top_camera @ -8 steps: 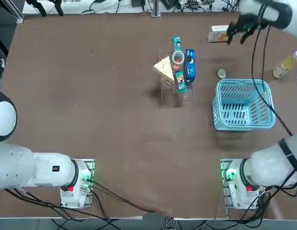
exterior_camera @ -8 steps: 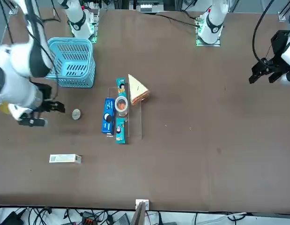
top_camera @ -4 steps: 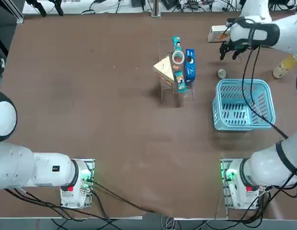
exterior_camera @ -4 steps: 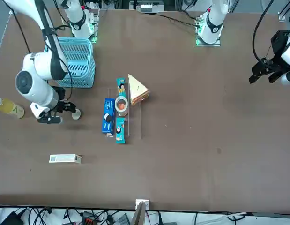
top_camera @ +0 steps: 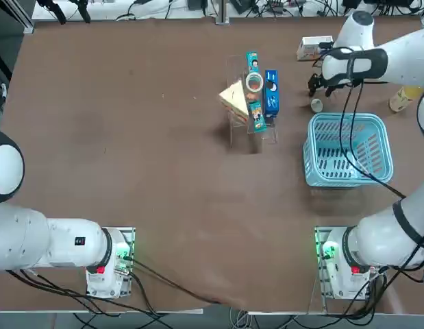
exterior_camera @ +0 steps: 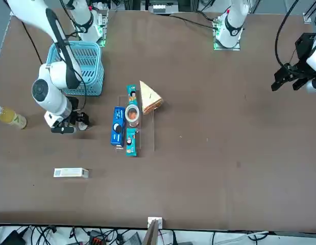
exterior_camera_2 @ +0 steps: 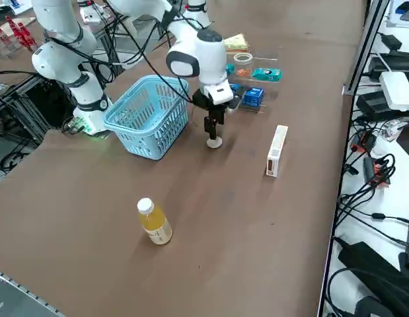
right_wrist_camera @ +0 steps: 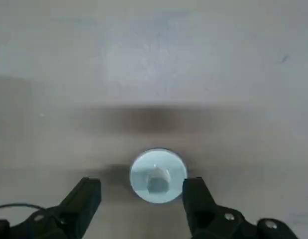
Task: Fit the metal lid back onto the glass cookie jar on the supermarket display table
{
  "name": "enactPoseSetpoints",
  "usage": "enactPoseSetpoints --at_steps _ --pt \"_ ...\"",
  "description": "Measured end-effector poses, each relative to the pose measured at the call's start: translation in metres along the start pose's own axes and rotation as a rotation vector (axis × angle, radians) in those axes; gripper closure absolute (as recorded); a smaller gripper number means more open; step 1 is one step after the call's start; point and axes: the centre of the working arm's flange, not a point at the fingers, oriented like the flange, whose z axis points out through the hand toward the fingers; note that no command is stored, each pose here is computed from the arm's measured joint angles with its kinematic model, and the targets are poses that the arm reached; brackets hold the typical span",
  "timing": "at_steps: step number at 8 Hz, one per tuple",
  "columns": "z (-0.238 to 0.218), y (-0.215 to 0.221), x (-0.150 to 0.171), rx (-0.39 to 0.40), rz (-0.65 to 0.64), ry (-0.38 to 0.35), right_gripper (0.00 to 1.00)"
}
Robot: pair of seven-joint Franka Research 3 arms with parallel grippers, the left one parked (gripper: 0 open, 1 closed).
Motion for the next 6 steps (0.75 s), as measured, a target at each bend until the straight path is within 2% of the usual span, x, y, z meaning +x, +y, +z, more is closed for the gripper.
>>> enactPoseSetpoints --at_steps 6 --pt "0.030 0.020 -0.010 -0.027 -0.009 -0.030 0.00"
